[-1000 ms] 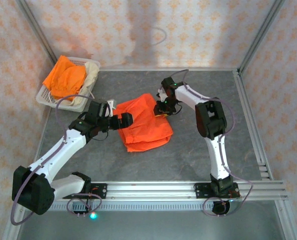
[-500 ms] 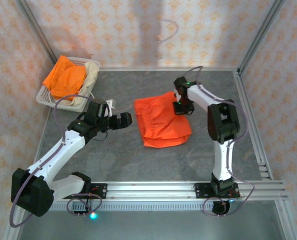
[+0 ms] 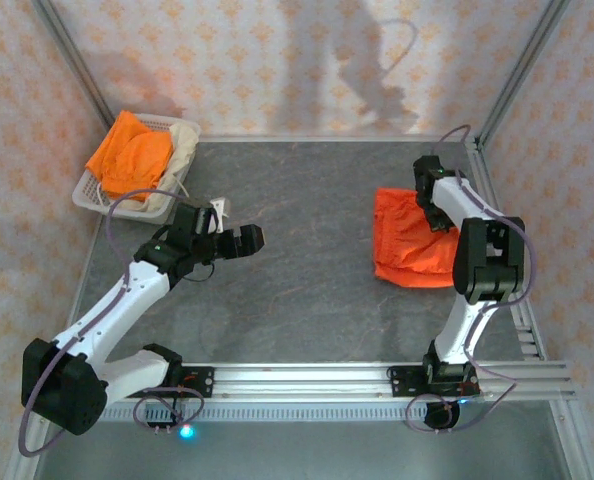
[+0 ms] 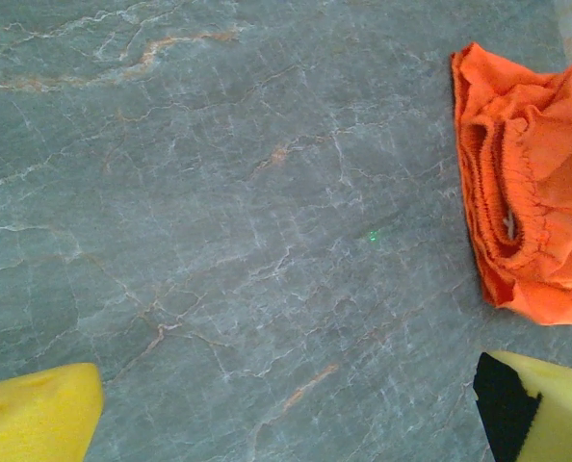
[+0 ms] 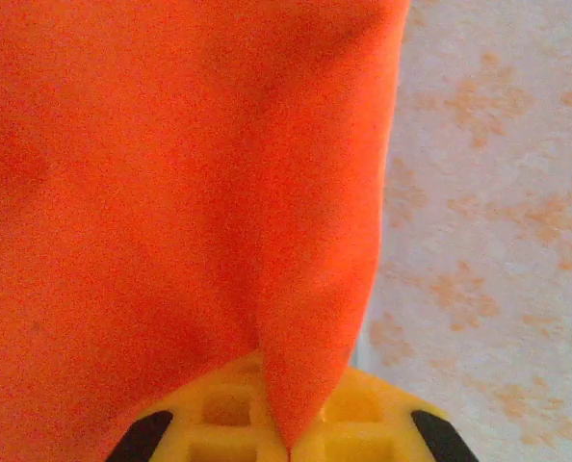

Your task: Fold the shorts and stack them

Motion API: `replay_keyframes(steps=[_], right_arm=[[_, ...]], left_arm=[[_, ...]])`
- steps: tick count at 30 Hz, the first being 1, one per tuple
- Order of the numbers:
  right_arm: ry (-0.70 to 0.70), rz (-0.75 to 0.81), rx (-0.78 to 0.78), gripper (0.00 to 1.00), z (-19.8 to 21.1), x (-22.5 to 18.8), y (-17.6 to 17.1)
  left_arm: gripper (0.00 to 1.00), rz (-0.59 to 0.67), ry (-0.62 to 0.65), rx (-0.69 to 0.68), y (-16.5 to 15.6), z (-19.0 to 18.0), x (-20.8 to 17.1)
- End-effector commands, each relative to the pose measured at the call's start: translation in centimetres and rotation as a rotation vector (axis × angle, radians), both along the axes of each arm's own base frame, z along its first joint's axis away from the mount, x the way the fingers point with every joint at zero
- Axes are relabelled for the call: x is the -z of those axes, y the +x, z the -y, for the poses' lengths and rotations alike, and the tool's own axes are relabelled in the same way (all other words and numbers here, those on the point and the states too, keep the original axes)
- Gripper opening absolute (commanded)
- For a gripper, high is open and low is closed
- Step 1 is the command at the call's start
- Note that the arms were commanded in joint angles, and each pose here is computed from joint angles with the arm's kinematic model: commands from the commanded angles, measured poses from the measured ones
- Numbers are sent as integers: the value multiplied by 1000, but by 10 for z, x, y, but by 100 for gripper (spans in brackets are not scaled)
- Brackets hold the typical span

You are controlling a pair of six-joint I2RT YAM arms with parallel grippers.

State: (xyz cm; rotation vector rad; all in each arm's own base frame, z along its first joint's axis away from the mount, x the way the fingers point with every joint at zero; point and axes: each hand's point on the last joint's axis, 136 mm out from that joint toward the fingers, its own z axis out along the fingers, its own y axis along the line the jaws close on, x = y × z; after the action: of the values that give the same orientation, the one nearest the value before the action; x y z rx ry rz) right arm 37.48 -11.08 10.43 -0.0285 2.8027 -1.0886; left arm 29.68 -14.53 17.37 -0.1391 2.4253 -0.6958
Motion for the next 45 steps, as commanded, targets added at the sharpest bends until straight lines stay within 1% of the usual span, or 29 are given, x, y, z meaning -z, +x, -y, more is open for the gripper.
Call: replay_keyframes(steps=[1, 7, 9, 10, 12, 13, 14, 15, 16, 17, 18, 19, 21, 22, 23, 24, 26, 29, 32, 35, 40, 45], right_arm=[[-194, 6, 15, 0, 34, -13, 6], [-264, 4, 83, 3, 64, -15, 9], [-274, 20, 127, 6, 74, -18, 10], [-281, 25, 151, 10, 80, -18, 10], [-294, 44, 215, 29, 91, -23, 9], [-294, 65, 253, 36, 95, -28, 8], [-275, 98, 287, 52, 97, -35, 9], [-226, 137, 313, 80, 93, -40, 10], [-135, 193, 332, 95, 85, -45, 13], [-24, 254, 343, 99, 73, -50, 17], [76, 315, 352, 100, 60, -57, 19], [207, 391, 340, 100, 40, -67, 24], [431, 513, 268, 99, -4, -84, 33], [540, 562, 195, 99, -30, -96, 36], [615, 608, 142, 99, -52, -107, 34], [674, 632, 103, 99, -69, -113, 31], [836, 681, 31, 99, -107, -127, 21], [1008, 741, -13, 99, -139, -133, 4], [1073, 768, -30, 99, -149, -131, -16], [1059, 798, -23, 99, -145, -127, -35], [1123, 820, -2, 99, -151, -121, -51], [1148, 817, 7, 99, -155, -117, -56]], left_arm=[[100, -12, 26, 26, -1, 0, 6], [100, -16, 40, 17, -3, -3, 6], [100, -19, 43, 14, -5, -4, 6], [100, -19, 45, 8, -5, -5, 5], [100, -23, 54, -5, -6, -8, 6], [100, -19, 56, -17, -6, -10, 4], [100, -11, 60, -35, -6, -13, 1], [100, 0, 65, -57, -6, -17, -4], [100, 13, 75, -83, -6, -22, -9], [100, 36, 89, -113, -5, -29, -18], [100, 54, 108, -146, -4, -36, -26], [100, 75, 135, -188, -3, -47, -37], [100, 105, 185, -274, -1, -69, -56], [100, 118, 204, -312, 1, -81, -66], [100, 127, 216, -350, 4, -92, -76], [100, 127, 223, -380, 6, -102, -83], [100, 118, 234, -450, 14, -125, -98], [100, 83, 245, -530, 29, -157, -113], [100, 49, 265, -598, 50, -187, -122], [100, 10, 238, -641, 76, -212, -119], [96, -86, 172, -711, 124, -255, -92], [89, -182, 161, -672, 178, -270, -58]])
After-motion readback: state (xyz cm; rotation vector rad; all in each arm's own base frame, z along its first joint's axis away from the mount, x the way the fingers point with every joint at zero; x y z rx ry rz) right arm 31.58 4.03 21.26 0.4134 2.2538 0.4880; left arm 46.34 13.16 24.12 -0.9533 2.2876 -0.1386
